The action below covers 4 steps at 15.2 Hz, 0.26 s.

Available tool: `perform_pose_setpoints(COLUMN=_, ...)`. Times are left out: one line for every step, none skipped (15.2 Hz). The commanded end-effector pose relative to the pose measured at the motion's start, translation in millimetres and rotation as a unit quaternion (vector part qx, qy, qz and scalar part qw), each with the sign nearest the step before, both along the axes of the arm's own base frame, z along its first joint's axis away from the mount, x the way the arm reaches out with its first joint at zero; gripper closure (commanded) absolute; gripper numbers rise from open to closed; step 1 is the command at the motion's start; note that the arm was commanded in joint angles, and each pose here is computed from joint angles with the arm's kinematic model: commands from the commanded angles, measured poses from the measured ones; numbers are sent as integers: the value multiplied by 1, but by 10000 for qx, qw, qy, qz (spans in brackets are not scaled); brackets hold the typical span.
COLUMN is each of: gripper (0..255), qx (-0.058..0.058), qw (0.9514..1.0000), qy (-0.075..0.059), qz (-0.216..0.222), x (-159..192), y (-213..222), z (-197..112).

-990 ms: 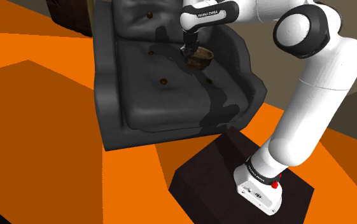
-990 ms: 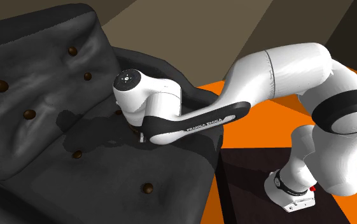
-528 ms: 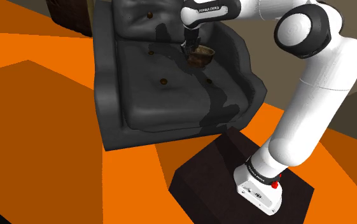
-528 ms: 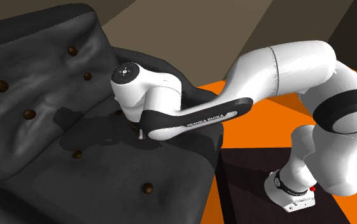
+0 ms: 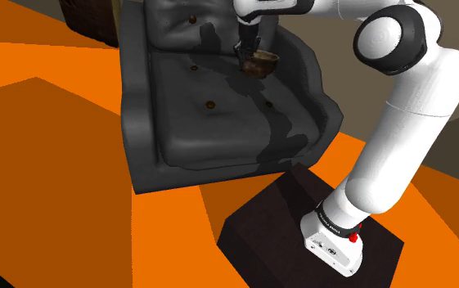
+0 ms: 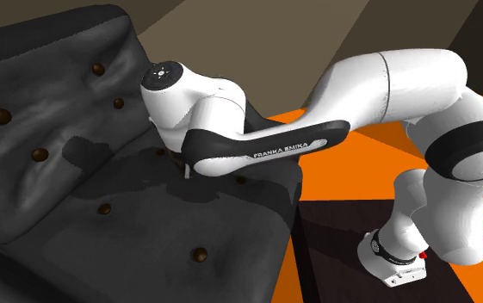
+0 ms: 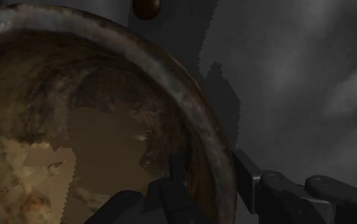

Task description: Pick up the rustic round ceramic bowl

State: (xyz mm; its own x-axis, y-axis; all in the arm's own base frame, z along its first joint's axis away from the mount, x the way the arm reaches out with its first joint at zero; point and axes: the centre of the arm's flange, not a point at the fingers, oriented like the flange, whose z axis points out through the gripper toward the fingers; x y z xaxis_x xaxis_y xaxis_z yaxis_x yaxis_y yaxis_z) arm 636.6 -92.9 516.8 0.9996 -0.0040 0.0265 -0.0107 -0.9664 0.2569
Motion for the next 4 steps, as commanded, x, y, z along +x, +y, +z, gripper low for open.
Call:
perform_pose_setpoints(gripper=255, qx=-3, qw=10000, qy=-10, qz=0, x=-2, y=-1, z=12)
perform_pose_setpoints(gripper=255, qx=-3, qw=10000, qy=-10, qz=0, x=-2, y=-1, z=17)
perform_pose_setpoints(gripper=255, qx=-3, qw=10000, qy=-10, qz=0, x=-2, y=-1, z=18)
perform_pose_setpoints(gripper=255, qx=-3, qw=10000, qy=-10, qz=0, x=-2, y=-1, z=18)
